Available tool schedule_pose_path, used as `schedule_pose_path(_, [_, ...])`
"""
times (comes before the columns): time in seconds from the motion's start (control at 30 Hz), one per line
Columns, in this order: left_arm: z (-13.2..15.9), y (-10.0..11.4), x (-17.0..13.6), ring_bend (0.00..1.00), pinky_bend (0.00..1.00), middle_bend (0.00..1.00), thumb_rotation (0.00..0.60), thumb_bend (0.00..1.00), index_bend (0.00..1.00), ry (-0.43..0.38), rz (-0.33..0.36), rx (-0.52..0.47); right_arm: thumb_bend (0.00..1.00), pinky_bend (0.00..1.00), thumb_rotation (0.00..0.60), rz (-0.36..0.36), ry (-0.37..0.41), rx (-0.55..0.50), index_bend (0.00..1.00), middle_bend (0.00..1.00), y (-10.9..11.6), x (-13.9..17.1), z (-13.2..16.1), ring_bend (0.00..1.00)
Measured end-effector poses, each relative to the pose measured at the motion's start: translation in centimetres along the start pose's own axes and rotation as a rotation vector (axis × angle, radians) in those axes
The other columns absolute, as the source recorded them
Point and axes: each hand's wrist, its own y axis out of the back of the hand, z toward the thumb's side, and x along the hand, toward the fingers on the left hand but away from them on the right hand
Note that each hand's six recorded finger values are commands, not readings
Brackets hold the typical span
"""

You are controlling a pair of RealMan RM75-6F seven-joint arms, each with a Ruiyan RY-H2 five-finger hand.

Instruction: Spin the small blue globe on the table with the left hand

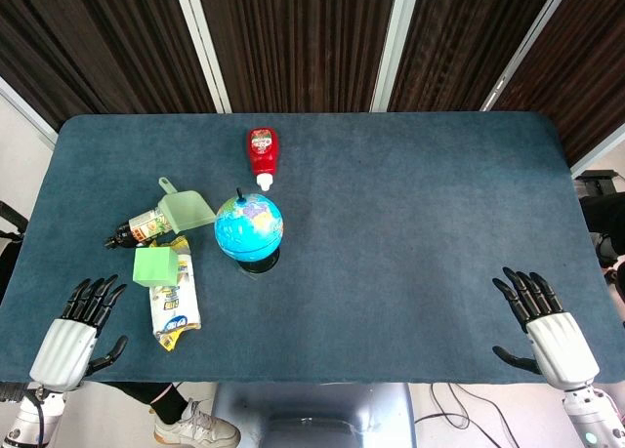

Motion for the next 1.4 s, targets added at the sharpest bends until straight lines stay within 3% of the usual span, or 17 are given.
schedule_pose_path(0.27, [0.4,-0.3,1.0,0.0,0.0,0.0,0.6,0.35,0.0,-0.007,0.027,-0.063,0.03,0.0,0.6,-0.001,-0.004,-0.001,0.0,0.0,0.0,-0.1,0.0,0.0])
schedule_pose_path(0.47, [1.9,-0.5,3.3,0.0,0.0,0.0,0.6,0.35,0.0,-0.052,0.062,-0.318,0.03,0.0,0.6,0.01,-0.013,-0.003,0.0,0.0,-0.2,-0.3,-0.1,0.0])
schedule_pose_path(0.6, [3.8,0.2,6.9,0.0,0.0,0.0,0.6,0.35,0.0,-0.092,0.081,-0.543,0.03,0.0,0.6,0.014,-0.018,-0.004,0.0,0.0,-0.3,-0.5,-0.2,0.0])
schedule_pose_path(0.7, [5.4,0.9,9.5,0.0,0.0,0.0,0.6,0.34,0.0,-0.094,0.089,-0.636,0.03,0.0,0.6,0.019,-0.023,-0.006,0.0,0.0,-0.4,-0.7,-0.3,0.0])
schedule_pose_path(1.03, [9.8,2.0,16.1,0.0,0.0,0.0,0.6,0.33,0.0,-0.099,0.065,-0.729,0.03,0.0,0.6,0.012,-0.03,-0.016,0.0,0.0,-0.3,-0.9,-0.5,0.0])
schedule_pose_path(1.4, [11.8,1.0,21.1,0.0,0.0,0.0,0.599,0.33,0.0,-0.024,0.064,-0.763,0.03,0.0,0.6,0.009,-0.042,-0.031,0.0,0.0,0.0,-1.0,-0.9,0.0])
